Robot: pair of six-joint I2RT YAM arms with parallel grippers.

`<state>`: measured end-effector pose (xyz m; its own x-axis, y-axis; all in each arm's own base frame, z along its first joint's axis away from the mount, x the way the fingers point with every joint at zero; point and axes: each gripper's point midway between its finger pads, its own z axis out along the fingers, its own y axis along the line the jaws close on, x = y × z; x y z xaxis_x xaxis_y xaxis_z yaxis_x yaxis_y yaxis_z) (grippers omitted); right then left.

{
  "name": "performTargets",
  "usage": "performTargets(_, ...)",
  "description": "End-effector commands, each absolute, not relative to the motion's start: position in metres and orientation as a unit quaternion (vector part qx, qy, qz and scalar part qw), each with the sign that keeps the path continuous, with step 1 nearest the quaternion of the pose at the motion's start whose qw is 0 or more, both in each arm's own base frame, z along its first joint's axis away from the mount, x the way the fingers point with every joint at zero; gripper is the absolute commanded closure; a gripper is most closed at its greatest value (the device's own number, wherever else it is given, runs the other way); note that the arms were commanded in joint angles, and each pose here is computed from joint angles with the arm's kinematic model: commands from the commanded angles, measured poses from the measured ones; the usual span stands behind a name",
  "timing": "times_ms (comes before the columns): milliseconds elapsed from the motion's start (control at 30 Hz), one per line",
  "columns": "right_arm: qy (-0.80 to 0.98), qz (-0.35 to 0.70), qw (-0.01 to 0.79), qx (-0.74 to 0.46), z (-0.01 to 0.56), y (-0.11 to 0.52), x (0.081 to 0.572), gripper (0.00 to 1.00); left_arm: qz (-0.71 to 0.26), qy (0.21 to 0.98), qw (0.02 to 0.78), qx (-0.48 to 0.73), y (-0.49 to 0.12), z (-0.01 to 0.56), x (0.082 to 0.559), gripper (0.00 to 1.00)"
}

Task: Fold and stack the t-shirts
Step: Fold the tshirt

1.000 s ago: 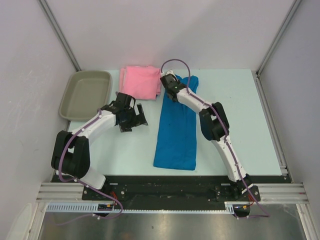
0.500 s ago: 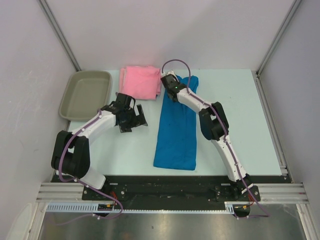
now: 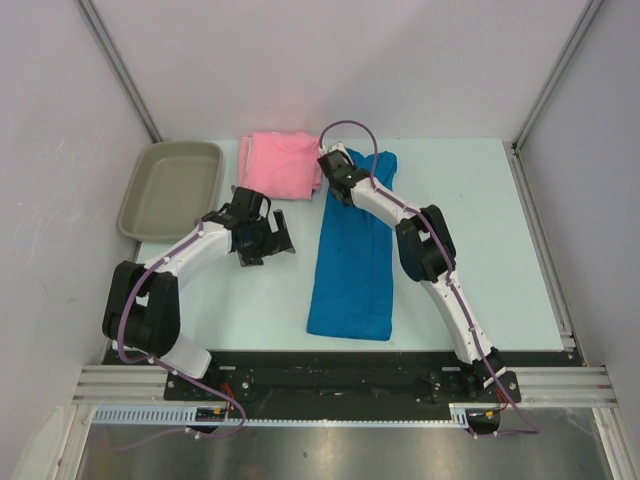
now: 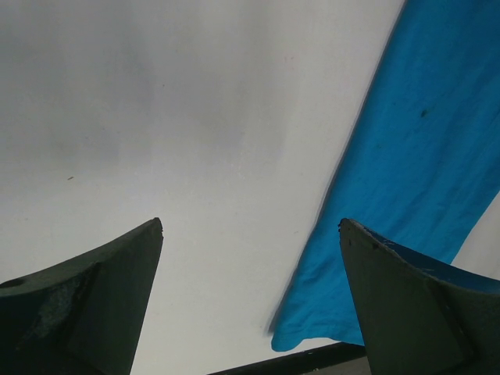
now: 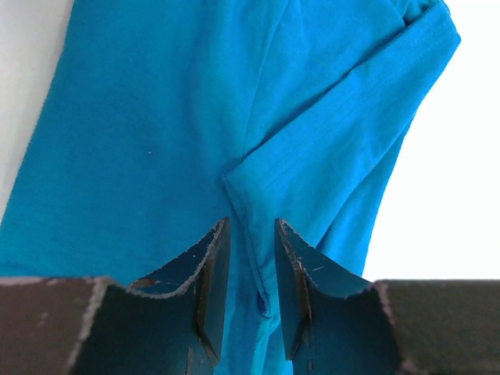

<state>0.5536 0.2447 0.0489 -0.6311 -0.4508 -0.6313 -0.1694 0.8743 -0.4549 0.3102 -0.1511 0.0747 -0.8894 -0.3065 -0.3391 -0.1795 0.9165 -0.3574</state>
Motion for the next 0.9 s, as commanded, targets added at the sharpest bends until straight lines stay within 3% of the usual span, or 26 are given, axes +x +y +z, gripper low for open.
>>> performTargets(0, 0.878, -0.182, 0.409, -0.167, 0.061, 0.247, 0.562, 0.71, -0.159, 0.957, 0.208, -0.122, -0.149, 0.077, 0.313, 0.0)
performTargets(367, 0.883, -0.191, 0.399, -0.16, 0.05, 0.237, 0.564, 0.78, -0.155, 0.958, 0.21, -0.122, -0.147, 0.078, 0.314, 0.0)
performTargets(533, 0.883, -0.195, 0.402, -0.148, 0.053, 0.231, 0.566, 1.0, -0.153, 0.958, 0.208, -0.122, -0.146, 0.076, 0.313, 0.0)
performTargets(867, 0.872, -0.217, 0.439, -0.013, 0.102, 0.179, 0.546, 1.0, -0.149, 0.957, 0.217, -0.122, -0.144, 0.081, 0.315, 0.0)
